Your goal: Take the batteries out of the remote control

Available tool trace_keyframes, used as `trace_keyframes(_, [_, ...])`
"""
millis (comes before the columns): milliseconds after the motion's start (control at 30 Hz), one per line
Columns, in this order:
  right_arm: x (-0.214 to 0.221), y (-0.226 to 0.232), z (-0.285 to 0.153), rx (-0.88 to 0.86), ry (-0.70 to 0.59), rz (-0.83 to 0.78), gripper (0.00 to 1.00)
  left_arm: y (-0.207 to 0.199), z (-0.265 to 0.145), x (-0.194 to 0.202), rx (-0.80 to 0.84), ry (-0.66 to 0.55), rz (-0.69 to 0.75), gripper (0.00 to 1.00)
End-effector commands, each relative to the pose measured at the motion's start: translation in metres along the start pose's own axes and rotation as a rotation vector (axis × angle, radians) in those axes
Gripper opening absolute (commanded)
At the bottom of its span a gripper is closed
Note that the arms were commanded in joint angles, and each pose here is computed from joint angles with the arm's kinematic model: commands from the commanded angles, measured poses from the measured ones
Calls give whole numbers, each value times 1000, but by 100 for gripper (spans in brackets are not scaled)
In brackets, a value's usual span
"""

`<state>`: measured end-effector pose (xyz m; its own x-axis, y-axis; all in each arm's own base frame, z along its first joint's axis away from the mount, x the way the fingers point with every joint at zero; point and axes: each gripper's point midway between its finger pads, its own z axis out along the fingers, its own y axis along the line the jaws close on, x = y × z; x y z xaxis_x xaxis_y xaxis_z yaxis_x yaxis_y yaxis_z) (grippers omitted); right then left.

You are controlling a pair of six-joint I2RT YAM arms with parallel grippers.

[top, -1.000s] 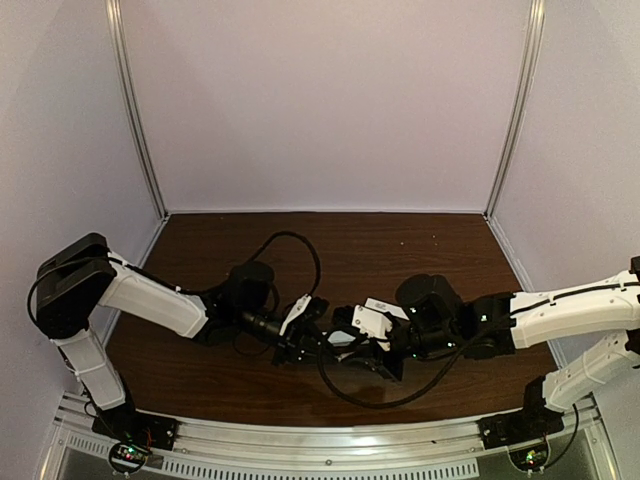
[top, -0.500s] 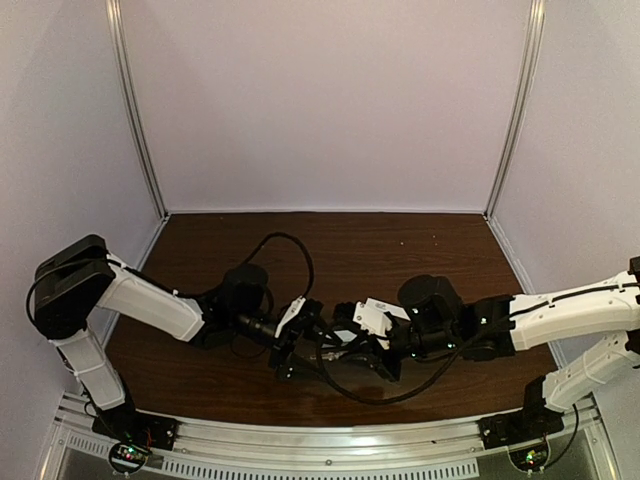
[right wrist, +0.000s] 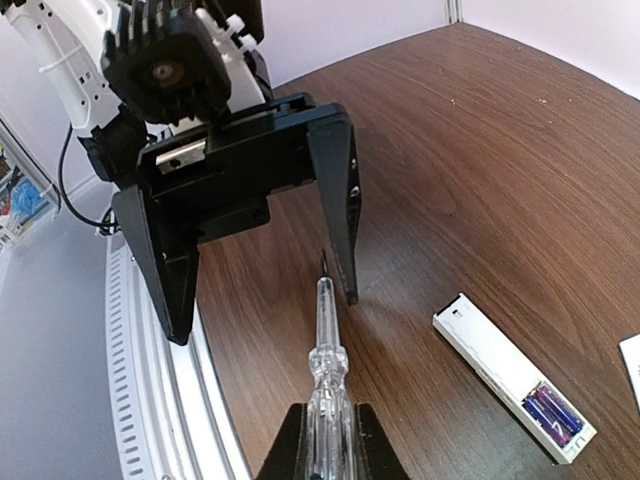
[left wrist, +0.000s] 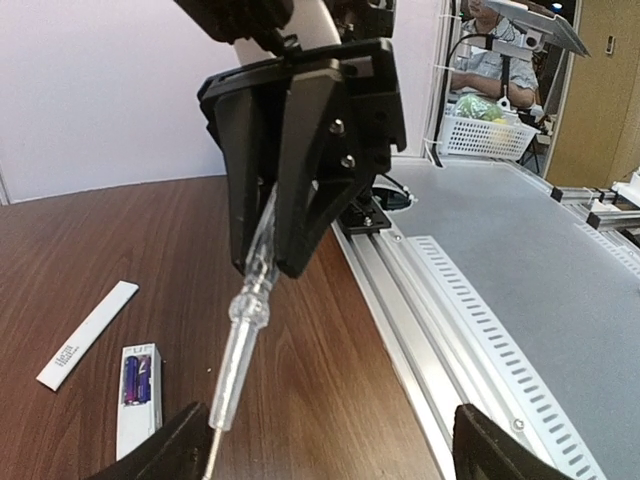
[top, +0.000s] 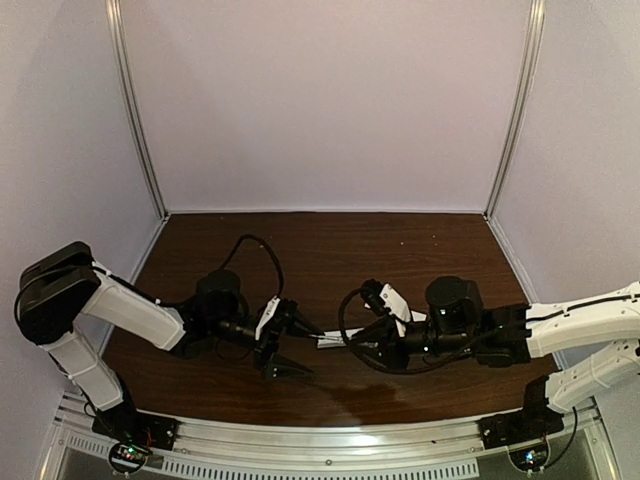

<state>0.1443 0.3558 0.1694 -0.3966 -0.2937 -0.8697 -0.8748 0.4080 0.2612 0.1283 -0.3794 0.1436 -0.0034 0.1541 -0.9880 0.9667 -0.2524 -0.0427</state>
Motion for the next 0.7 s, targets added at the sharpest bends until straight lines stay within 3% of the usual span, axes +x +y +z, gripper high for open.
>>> trace_keyframes(0, [-15,3,-6,-38,-75,133,0,-5,-10,-21,-30,-71,108,82])
trace_keyframes(667, [-16,18,3,-153,-70,185,0,-2,-16,-31,-85,-108,130,41])
